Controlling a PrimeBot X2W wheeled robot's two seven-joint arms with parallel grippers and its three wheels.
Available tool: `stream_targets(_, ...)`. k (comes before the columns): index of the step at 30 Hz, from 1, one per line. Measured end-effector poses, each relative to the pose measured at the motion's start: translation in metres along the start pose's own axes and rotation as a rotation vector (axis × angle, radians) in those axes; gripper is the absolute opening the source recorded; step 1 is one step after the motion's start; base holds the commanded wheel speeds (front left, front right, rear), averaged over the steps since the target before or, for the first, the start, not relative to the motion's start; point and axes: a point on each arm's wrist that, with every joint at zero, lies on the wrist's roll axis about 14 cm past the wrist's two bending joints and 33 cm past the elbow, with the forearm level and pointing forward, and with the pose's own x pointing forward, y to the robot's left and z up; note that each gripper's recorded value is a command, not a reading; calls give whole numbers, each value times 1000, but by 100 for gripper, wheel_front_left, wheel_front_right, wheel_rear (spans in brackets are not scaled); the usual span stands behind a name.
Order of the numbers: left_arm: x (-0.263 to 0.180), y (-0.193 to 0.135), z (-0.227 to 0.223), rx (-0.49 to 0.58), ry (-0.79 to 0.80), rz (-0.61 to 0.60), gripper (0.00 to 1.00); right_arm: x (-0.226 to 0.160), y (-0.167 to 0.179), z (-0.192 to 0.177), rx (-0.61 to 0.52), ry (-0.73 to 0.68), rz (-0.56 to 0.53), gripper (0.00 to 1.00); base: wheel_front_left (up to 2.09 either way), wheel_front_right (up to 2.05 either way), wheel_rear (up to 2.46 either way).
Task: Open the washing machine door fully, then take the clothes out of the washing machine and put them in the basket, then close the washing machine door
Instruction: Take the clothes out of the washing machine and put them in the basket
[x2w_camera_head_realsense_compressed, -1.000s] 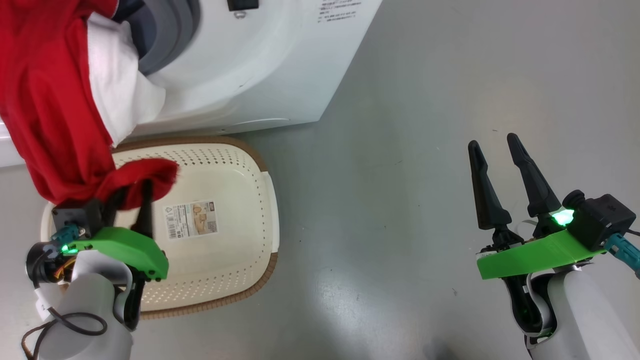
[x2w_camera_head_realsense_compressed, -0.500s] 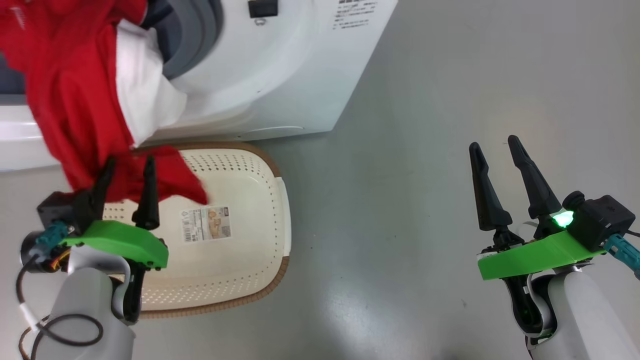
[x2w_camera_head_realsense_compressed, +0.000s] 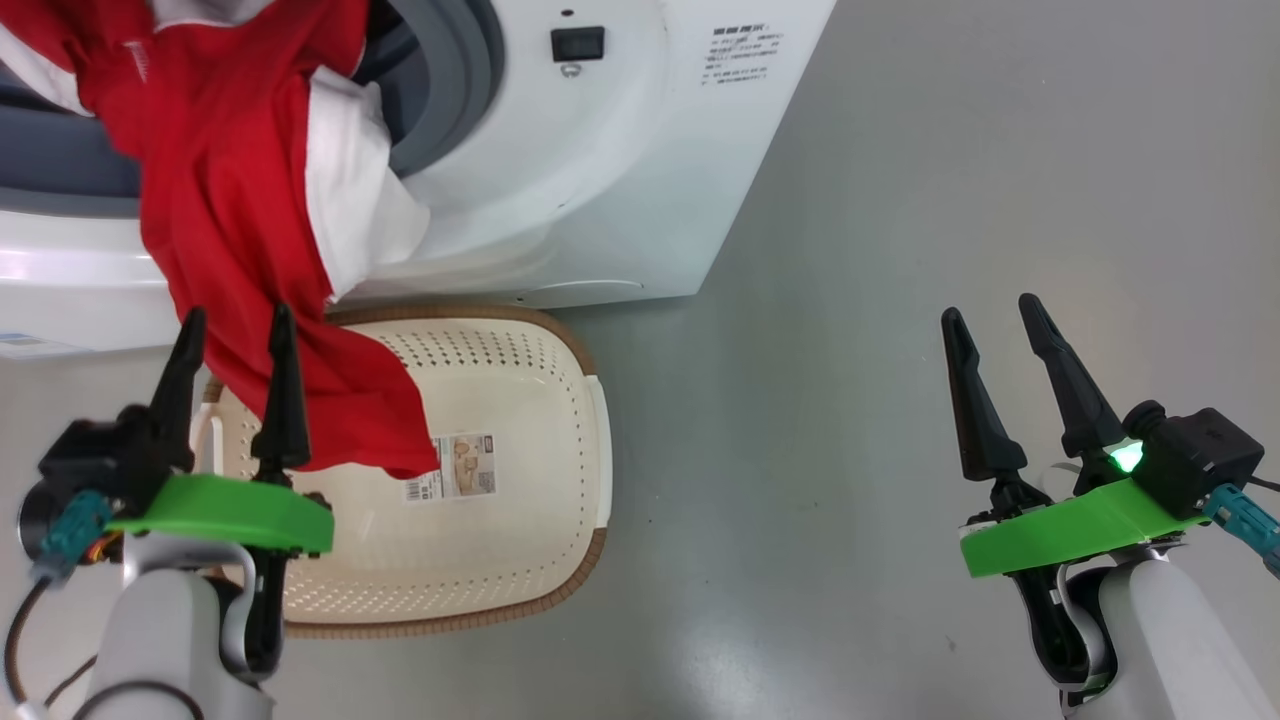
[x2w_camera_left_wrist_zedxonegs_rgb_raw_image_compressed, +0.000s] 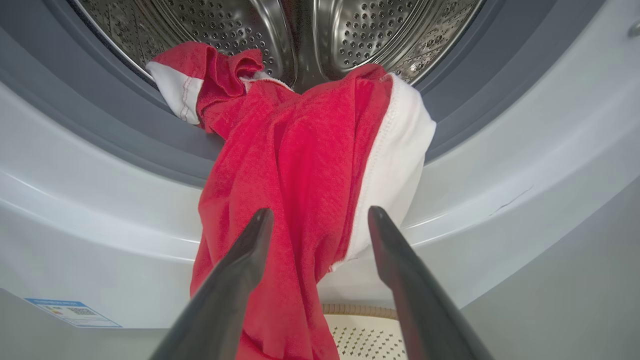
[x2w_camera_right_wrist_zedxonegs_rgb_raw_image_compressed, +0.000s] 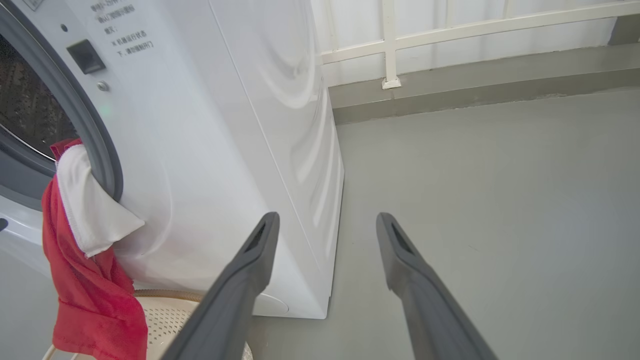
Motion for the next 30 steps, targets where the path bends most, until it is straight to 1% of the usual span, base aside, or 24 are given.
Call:
stream_targets(7, -18, 5, 14, -6, -46, 22, 100, -2, 3, 6, -3, -11, 11, 100, 0, 0, 0)
stream_targets(13, -34, 9, 16, 0, -59, 34, 100, -7, 2, 4, -3, -3, 5, 100, 0, 0, 0)
stream_targets(30, -34, 5, 16, -5, -62, 26, 100, -6, 1, 0, -2, 4, 4, 100, 0, 0, 0)
